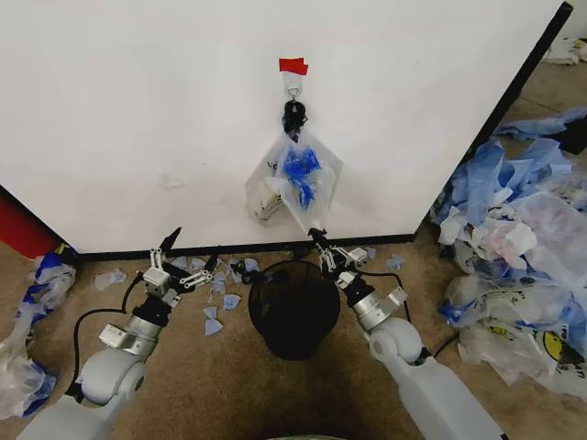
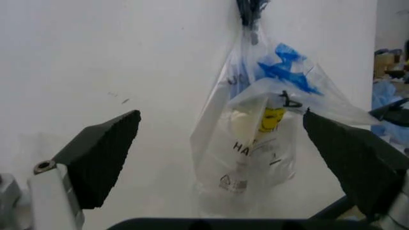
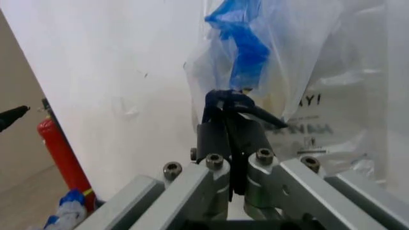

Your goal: Pick up the garbage bag from the wall and place it over the trash bin.

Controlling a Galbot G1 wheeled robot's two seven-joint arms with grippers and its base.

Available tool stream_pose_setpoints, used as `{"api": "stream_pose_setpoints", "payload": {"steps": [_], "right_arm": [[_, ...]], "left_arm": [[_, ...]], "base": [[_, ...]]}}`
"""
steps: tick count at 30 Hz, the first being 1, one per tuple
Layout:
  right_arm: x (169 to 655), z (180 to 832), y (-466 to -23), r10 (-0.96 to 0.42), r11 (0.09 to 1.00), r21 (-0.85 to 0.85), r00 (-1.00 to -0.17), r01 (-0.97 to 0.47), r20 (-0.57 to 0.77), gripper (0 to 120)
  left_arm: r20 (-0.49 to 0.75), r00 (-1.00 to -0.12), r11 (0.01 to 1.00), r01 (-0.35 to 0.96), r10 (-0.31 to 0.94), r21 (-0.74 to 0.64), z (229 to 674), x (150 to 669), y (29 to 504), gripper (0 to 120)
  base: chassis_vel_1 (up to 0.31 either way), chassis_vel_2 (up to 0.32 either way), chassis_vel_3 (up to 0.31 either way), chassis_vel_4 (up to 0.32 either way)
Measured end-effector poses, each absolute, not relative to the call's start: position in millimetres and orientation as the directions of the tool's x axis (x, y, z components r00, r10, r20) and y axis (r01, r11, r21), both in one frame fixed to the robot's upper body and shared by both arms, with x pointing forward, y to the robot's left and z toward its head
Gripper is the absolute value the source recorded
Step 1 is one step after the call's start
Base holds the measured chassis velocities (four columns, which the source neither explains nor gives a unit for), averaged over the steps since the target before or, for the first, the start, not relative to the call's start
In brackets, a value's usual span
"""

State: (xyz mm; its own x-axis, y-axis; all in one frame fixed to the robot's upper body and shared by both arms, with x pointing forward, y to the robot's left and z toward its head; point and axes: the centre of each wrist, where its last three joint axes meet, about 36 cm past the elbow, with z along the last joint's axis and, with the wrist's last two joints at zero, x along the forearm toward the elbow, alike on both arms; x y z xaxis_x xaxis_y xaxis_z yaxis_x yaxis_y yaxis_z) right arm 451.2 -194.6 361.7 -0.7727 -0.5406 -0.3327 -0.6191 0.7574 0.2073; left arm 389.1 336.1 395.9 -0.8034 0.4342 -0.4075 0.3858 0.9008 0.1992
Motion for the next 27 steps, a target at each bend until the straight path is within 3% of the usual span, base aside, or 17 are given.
{"api": "stream_pose_setpoints", "payload": {"steps": [9, 16, 22, 27], "right_arm": [[452, 363, -195, -0.534, 0.76, 0.211, -0.775, -0.615, -0.337, 0], [448, 362, -197, -0.525, 0.766, 0.215, -0.782, -0.607, -0.336, 0], [447, 362, -197, -0.515, 0.771, 0.217, -0.787, -0.598, -0.34, 0], [447, 361, -196, -0.511, 0.773, 0.22, -0.79, -0.595, -0.339, 0]], "left_arm": [[-0.403, -0.772, 0.87, 0.453, 0.492, 0.195, 404, 416, 322, 100], [-0.37, -0.708, 0.799, 0.538, 0.601, 0.268, 413, 450, 301, 100], [-0.339, -0.661, 0.741, 0.559, 0.67, 0.374, 447, 479, 293, 100], [-0.31, -0.671, 0.731, 0.542, 0.673, 0.414, 462, 499, 286, 100]], "base": [[0.0, 0.0, 0.0, 0.0], [0.0, 0.0, 0.0, 0.0], [0.0, 0.0, 0.0, 0.0], [0.0, 0.0, 0.0, 0.0]]}}
